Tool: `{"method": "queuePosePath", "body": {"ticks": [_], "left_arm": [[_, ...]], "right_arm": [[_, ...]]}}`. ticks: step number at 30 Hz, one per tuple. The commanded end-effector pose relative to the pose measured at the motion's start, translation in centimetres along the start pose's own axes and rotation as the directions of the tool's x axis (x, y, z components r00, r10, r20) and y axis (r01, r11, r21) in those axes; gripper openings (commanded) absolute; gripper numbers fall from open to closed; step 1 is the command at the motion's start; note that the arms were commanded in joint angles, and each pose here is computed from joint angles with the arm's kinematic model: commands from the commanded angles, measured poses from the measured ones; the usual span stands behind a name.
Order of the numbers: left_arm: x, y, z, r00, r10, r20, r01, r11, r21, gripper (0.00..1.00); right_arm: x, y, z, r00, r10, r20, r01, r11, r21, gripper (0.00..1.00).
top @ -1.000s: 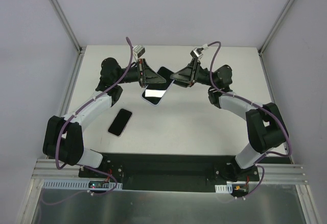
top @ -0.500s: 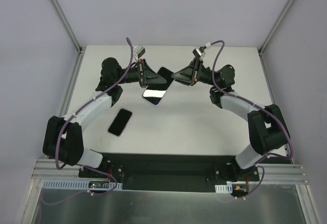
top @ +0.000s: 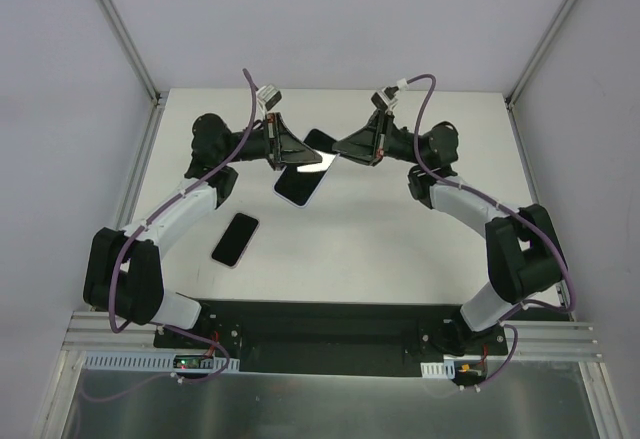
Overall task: Take the phone out of the phone case
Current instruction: Remove the phone case from the phone.
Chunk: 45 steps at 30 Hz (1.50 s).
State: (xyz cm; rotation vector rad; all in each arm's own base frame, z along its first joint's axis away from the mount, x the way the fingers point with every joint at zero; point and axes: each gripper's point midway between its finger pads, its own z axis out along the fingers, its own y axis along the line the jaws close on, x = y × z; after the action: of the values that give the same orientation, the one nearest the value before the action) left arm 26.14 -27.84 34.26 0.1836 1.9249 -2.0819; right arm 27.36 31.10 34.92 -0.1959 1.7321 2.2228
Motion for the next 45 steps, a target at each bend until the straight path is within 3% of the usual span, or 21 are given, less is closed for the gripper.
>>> {"method": "queuePosePath", "body": {"ticks": [1,12,28,32,34,36,39,40,45], "left_arm": [[-0.1,-1.5,0.0,0.989,0.15,-0.016,-0.148,0.985,0.09,0.0],[-0.1,-0.4,-0.2,0.983,0.179,-0.04,-0.17,0.973,0.156,0.0],[-2.3,-1.1,0.6,0.981,0.193,-0.028,-0.179,0.948,0.263,0.0],[-2.2,-1.7,0.5,0.983,0.183,-0.024,-0.17,0.949,0.266,0.0],[-1.8,-1.7,0.4,0.985,0.169,-0.046,-0.153,0.96,0.235,0.0],[-1.3,-0.7,0.4,0.98,0.192,-0.058,-0.177,0.964,0.196,0.0],[-0.4,-0.2,0.0,0.988,0.138,-0.075,-0.128,0.984,0.124,0.0],[-0.2,-0.7,-0.1,0.979,0.192,-0.068,-0.183,0.976,0.119,0.0],[-0.1,-0.6,-0.2,0.982,0.175,-0.065,-0.17,0.983,0.069,0.0]], "right_arm": [[6.3,10.7,1.0,0.916,-0.355,-0.187,0.291,0.909,-0.299,0.01],[10.0,15.6,0.7,0.846,-0.469,-0.251,0.349,0.846,-0.403,0.01],[14.9,17.5,0.4,0.737,-0.583,-0.342,0.373,0.772,-0.514,0.01],[14.5,16.7,1.1,0.755,-0.544,-0.365,0.338,0.801,-0.494,0.02],[13.5,16.2,1.8,0.781,-0.483,-0.395,0.287,0.84,-0.46,0.21],[12.4,16.0,2.3,0.809,-0.446,-0.382,0.264,0.858,-0.441,0.22],[11.1,14.8,3.1,0.841,-0.38,-0.385,0.218,0.889,-0.402,0.13],[10.9,14.5,3.3,0.844,-0.371,-0.386,0.211,0.893,-0.397,0.1],[10.5,13.4,3.7,0.854,-0.332,-0.4,0.18,0.911,-0.372,0.01]]}}
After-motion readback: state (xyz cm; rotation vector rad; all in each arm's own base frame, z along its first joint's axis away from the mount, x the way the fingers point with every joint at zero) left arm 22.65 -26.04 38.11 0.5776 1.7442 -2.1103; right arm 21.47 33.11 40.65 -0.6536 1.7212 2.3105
